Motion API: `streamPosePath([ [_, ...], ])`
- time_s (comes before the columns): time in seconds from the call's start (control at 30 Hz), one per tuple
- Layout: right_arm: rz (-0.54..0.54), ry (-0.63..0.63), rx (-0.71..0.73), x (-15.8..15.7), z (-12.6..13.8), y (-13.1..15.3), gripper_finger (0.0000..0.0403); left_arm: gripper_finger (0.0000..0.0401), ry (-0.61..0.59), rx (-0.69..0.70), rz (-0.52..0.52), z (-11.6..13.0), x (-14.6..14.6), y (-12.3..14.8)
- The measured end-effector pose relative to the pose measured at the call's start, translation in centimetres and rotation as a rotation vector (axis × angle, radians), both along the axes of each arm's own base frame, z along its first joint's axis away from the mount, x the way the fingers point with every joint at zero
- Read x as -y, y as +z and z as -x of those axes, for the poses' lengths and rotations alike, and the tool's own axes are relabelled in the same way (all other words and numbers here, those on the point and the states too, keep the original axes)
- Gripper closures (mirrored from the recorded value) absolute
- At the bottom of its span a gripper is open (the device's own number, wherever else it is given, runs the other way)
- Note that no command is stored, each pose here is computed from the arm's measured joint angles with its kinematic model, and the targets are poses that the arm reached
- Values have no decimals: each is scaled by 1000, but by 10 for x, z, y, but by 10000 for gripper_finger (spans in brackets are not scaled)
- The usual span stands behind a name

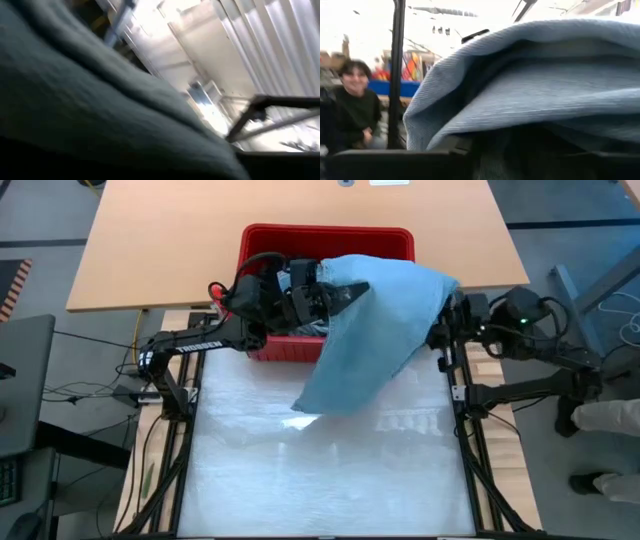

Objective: Fold Laundry from Bin
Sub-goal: Fold the light blue pants

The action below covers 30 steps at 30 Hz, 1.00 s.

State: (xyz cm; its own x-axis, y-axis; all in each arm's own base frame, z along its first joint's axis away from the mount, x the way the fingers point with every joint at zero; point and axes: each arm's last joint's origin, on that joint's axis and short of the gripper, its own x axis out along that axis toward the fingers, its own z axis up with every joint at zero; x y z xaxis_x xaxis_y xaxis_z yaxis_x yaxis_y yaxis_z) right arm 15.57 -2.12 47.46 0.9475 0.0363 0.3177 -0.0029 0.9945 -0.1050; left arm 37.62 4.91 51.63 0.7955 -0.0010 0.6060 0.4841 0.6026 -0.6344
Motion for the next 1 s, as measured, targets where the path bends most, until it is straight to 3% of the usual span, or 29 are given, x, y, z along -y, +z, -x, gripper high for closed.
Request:
streamPosePath([
  [0.37,127,-55,-127,-4,26,26,383,399,-116,-71,-68,5,-22,-2],
  [0.53,166,-95,-112,-4,27,31,384,399,-108,-123,-58,3,-24,-6],
  [0.73,169,-89,-100,-2,14,31,374,394,-30,-147,-147,1,-24,-9],
  [1.0,229,-62,-79,-3,13,32,379,311,-51,-210,-267,-3,-22,-16],
])
